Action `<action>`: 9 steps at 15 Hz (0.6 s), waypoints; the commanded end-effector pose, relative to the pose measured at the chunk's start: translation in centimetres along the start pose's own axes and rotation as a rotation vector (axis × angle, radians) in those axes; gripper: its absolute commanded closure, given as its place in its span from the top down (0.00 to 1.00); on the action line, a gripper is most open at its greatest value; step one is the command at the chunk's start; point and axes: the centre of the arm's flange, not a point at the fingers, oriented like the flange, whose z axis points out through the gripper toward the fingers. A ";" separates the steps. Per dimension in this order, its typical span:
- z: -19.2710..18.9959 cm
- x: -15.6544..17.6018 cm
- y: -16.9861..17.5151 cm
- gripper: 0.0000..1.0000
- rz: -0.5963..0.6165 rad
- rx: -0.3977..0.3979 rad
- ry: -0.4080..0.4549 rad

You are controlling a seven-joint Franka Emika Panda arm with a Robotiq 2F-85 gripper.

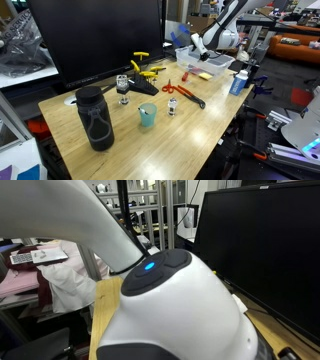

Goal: Move the object closest to the white bottle with the orange handle to the storage box

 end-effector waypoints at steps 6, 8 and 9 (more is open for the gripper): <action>-3.1 -0.7 2.2 1.00 -0.118 -0.006 -0.023; -3.3 -0.8 2.4 1.00 -0.143 -0.006 -0.030; -3.6 -1.0 2.5 1.00 -0.161 -0.002 -0.030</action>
